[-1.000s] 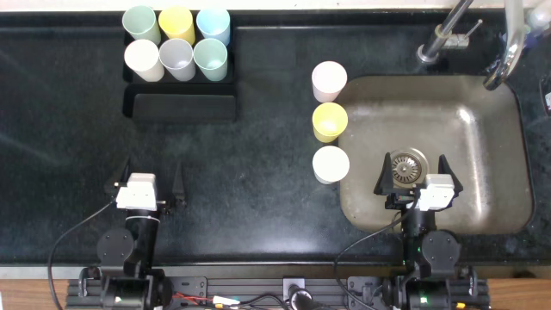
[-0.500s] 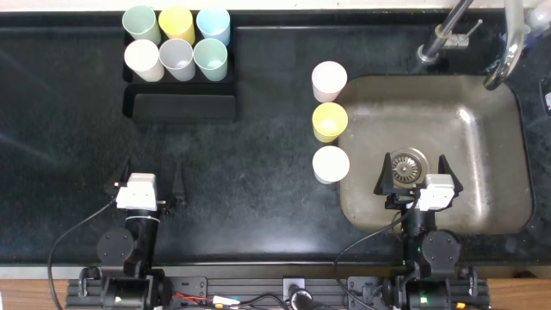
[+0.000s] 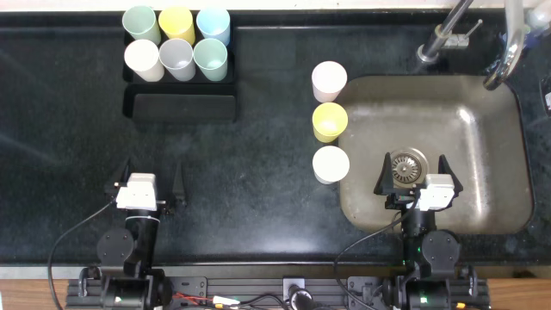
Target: Store Cups
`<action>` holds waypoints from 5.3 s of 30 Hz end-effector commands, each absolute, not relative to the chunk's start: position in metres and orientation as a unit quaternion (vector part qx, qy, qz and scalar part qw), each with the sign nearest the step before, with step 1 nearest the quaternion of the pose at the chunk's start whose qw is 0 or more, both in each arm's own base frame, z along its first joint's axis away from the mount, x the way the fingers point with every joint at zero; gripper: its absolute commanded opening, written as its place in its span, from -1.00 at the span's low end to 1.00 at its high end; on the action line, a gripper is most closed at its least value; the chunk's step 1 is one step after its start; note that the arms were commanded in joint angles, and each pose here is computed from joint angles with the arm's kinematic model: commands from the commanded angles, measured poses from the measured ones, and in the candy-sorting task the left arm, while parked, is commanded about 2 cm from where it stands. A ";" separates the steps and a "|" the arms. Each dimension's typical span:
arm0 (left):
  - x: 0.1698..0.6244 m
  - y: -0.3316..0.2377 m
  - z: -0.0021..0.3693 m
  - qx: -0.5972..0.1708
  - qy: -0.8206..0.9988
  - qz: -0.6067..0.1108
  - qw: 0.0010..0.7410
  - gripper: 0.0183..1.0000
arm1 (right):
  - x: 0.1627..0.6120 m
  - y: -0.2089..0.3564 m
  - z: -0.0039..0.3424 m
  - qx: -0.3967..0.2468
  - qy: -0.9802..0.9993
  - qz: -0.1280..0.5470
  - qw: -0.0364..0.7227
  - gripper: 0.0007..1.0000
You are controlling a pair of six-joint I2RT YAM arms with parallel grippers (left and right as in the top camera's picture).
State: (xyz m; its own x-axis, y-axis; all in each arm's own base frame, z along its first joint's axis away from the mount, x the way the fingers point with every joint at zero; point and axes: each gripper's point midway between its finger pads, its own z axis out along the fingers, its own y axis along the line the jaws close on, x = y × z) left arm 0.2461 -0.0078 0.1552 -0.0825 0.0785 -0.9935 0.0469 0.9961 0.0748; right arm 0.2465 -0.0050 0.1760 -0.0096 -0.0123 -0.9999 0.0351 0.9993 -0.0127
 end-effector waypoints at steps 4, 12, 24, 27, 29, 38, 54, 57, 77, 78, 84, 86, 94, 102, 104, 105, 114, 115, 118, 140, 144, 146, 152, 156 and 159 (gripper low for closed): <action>0.246 -0.006 0.156 0.033 0.733 0.008 0.679 1.00 | 0.247 -0.005 0.173 0.007 0.710 -0.016 0.704 1.00; 0.246 -0.006 0.156 0.033 0.733 0.008 0.679 1.00 | 0.247 -0.005 0.173 0.007 0.710 -0.016 0.704 0.99; 0.246 -0.006 0.156 0.033 0.733 0.008 0.679 1.00 | 0.247 -0.005 0.173 0.007 0.710 -0.016 0.704 1.00; 0.246 -0.006 0.156 0.033 0.733 0.008 0.679 1.00 | 0.247 -0.005 0.173 0.007 0.710 -0.016 0.704 1.00; 0.246 -0.006 0.156 0.033 0.733 0.008 0.679 1.00 | 0.247 -0.005 0.173 0.007 0.710 -0.016 0.704 1.00; 0.249 -0.002 0.162 0.022 0.755 0.014 0.656 1.00 | 0.247 -0.005 0.173 0.007 0.710 -0.016 0.704 1.00; 0.451 -0.146 0.308 -0.069 0.901 -0.223 0.366 1.00 | 0.247 -0.005 0.173 0.007 0.710 -0.016 0.704 1.00; 0.469 -0.205 0.306 -0.030 0.922 -0.220 0.318 1.00 | 0.247 -0.005 0.173 0.007 0.710 -0.016 0.704 1.00; 0.453 -0.318 0.193 0.037 0.969 -0.125 0.210 1.00 | 0.247 -0.005 0.173 0.007 0.710 -0.016 0.704 1.00; 0.455 -0.316 0.191 0.027 0.970 -0.122 0.209 1.00 | 0.247 -0.005 0.173 0.007 0.710 -0.016 0.704 1.00; 0.460 -0.310 0.162 -0.004 0.978 -0.108 0.181 1.00 | 0.247 -0.005 0.173 0.007 0.710 -0.016 0.704 1.00; 0.461 -0.309 0.153 -0.023 0.979 -0.106 0.173 1.00 | 0.247 -0.005 0.173 0.007 0.710 -0.016 0.704 1.00; 0.465 -0.312 0.131 -0.045 0.981 -0.101 0.159 1.00 | 0.247 -0.005 0.173 0.007 0.710 -0.016 0.704 0.99; 0.465 -0.313 0.111 -0.058 0.984 -0.096 0.142 1.00 | 0.247 -0.005 0.173 0.007 0.710 -0.016 0.704 0.99; 0.467 -0.313 0.111 -0.059 0.983 -0.097 0.144 1.00 | 0.247 -0.005 0.173 0.007 0.710 -0.016 0.704 1.00; 0.467 -0.312 0.111 -0.059 0.983 -0.097 0.144 1.00 | 0.247 -0.005 0.173 0.007 0.710 -0.016 0.704 1.00; 0.467 -0.312 0.095 -0.063 0.985 -0.094 0.128 1.00 | 0.247 -0.005 0.173 0.007 0.710 -0.016 0.704 0.99; 0.467 -0.312 0.094 -0.063 0.985 -0.094 0.127 1.00 | 0.247 -0.005 0.173 0.007 0.710 -0.016 0.704 1.00; 0.467 -0.312 0.093 -0.063 0.986 -0.093 0.126 1.00 | 0.247 -0.005 0.173 0.007 0.710 -0.016 0.704 0.99; 0.482 -0.274 0.198 -0.097 0.963 -0.146 0.205 -0.96 | 0.247 -0.005 0.173 0.007 0.710 -0.016 0.704 1.00; 0.472 -0.211 0.273 -0.140 0.946 -0.155 0.246 -0.96 | 0.247 -0.005 0.173 0.007 0.710 -0.016 0.704 0.99; 0.456 -0.170 0.299 -0.171 0.942 -0.141 0.252 -0.96 | 0.247 -0.005 0.173 0.007 0.710 -0.016 0.704 1.00; 0.403 -0.038 0.332 -0.286 0.925 -0.061 0.243 -0.96 | 0.247 -0.005 0.173 0.007 0.710 -0.016 0.704 1.00; 0.375 0.020 0.320 -0.352 0.911 -0.027 0.212 -0.96 | 0.247 -0.005 0.173 0.007 0.710 -0.016 0.704 0.99; 0.354 0.051 0.291 -0.394 0.903 -0.001 0.171 -0.96 | 0.247 -0.005 0.173 0.007 0.710 -0.016 0.704 1.00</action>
